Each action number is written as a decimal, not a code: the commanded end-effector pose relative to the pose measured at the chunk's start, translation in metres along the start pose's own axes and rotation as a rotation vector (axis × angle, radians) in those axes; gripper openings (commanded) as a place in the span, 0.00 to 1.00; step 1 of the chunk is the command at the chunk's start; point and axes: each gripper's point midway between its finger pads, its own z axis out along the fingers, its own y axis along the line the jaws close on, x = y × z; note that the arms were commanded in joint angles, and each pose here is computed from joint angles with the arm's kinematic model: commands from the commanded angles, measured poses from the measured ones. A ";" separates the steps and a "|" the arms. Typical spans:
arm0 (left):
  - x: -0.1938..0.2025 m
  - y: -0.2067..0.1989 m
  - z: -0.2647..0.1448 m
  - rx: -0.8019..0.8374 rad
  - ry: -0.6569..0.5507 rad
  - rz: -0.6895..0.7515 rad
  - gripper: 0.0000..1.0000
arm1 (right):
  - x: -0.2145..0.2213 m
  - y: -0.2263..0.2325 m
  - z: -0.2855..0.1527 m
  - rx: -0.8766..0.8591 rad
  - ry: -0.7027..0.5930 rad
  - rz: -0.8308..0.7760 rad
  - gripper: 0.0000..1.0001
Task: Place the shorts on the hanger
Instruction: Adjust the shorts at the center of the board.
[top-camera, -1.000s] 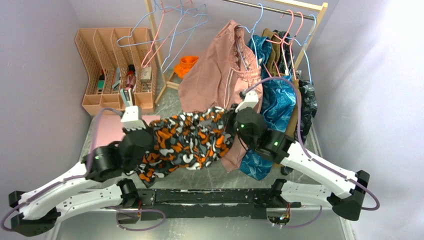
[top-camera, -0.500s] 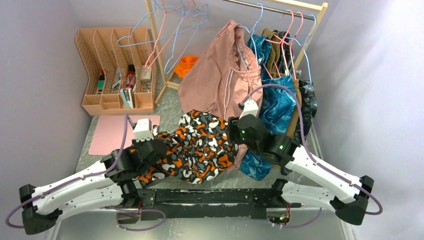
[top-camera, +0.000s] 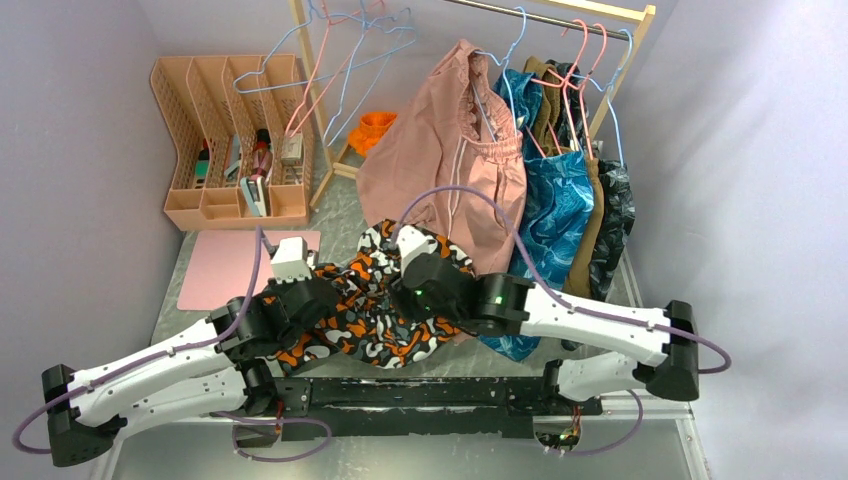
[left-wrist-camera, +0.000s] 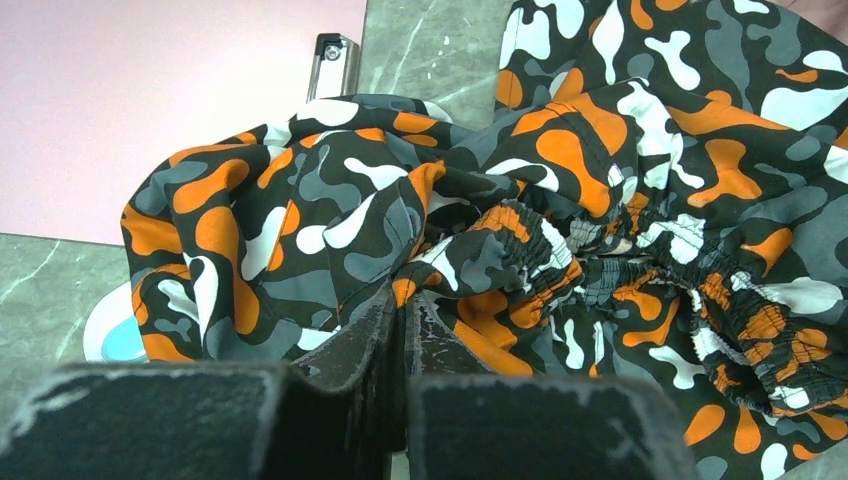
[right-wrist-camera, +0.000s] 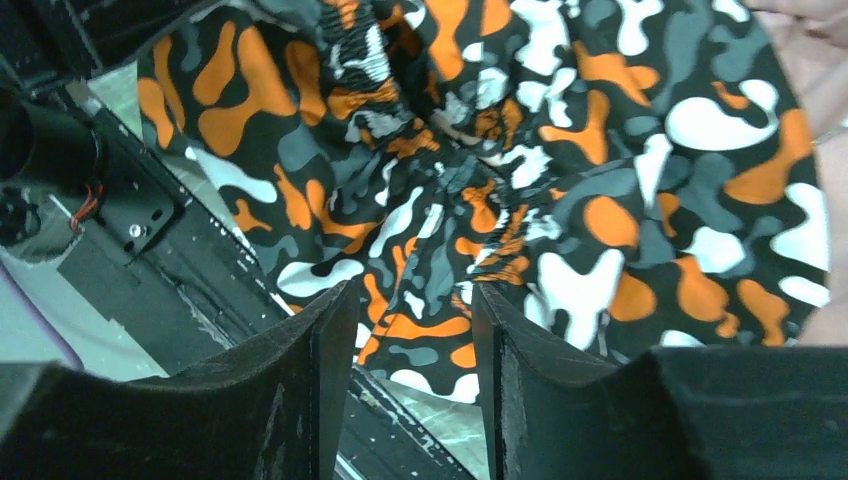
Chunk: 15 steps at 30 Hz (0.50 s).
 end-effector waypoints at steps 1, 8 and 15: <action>-0.010 -0.006 -0.004 0.018 -0.017 -0.054 0.07 | 0.020 0.017 0.015 -0.023 0.068 -0.059 0.49; -0.008 -0.007 -0.003 0.031 -0.019 -0.064 0.07 | 0.065 -0.004 0.043 0.123 0.204 -0.106 0.55; -0.008 -0.006 -0.003 0.027 -0.017 -0.064 0.07 | 0.087 -0.035 0.053 0.305 0.258 -0.153 0.62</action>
